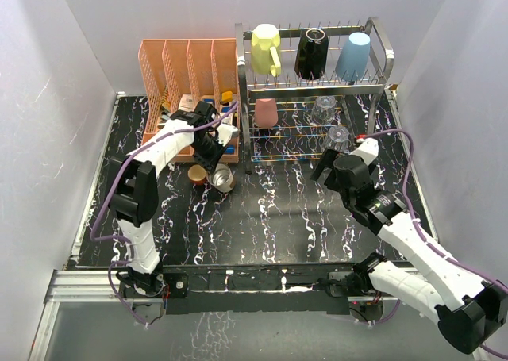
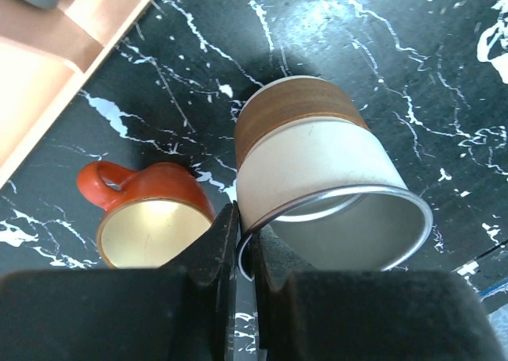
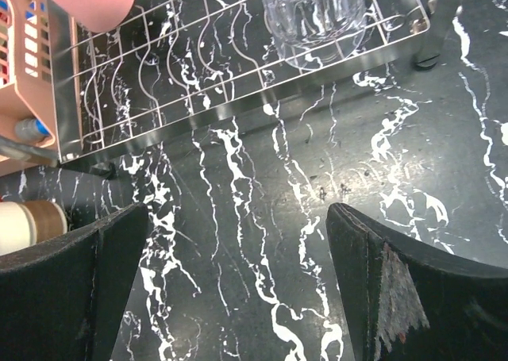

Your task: Unload the cups from the dish rack

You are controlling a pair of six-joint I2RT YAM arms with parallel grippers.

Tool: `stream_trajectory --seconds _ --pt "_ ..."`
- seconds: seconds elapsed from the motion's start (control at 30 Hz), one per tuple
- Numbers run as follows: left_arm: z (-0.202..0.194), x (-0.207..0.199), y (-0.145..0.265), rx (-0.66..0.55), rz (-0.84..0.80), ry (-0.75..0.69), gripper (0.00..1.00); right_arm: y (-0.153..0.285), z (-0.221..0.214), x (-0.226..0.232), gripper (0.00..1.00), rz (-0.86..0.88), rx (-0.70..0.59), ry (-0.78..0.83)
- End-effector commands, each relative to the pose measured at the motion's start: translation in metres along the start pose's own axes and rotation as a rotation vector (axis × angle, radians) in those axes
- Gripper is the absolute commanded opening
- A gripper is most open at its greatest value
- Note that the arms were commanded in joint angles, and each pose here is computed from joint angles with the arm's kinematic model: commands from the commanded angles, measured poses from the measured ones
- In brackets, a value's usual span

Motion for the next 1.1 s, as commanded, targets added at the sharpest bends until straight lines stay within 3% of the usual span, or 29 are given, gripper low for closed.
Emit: stream_trajectory --seconds 0.0,0.07,0.3,0.53,0.63,0.93,1.07 --pt "0.005 0.003 0.018 0.017 0.067 0.016 0.02 0.006 0.036 -0.001 0.98 -0.025 -0.105 -0.003" --pt "0.007 0.002 0.021 0.015 0.073 0.011 0.04 0.004 0.037 -0.004 0.98 -0.045 -0.108 0.003" --pt "0.02 -0.004 0.048 -0.093 0.086 -0.022 0.33 -0.007 0.054 -0.014 0.98 -0.093 -0.163 0.008" --pt "0.025 -0.011 0.08 -0.16 0.106 -0.026 0.38 -0.025 0.075 -0.024 0.98 -0.145 -0.208 0.026" --pt "0.024 -0.014 0.099 -0.211 0.114 -0.02 0.46 -0.032 0.088 -0.031 0.98 -0.159 -0.249 0.042" --pt "-0.005 -0.03 0.124 -0.283 0.012 0.017 0.85 -0.066 0.094 -0.02 0.98 -0.105 -0.263 0.093" --pt "-0.015 -0.039 0.131 -0.303 -0.016 0.015 0.88 -0.08 0.089 -0.016 0.98 -0.09 -0.254 0.114"
Point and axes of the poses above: each gripper's point midway between its finger pads, its own y axis back along the fingers, its own x axis along the line the jaws close on, z = x × y, the point moved 3 cm from there along y, back along the fingers, and after that the axes turned 4 degrees about y, right-handed, at the moved point
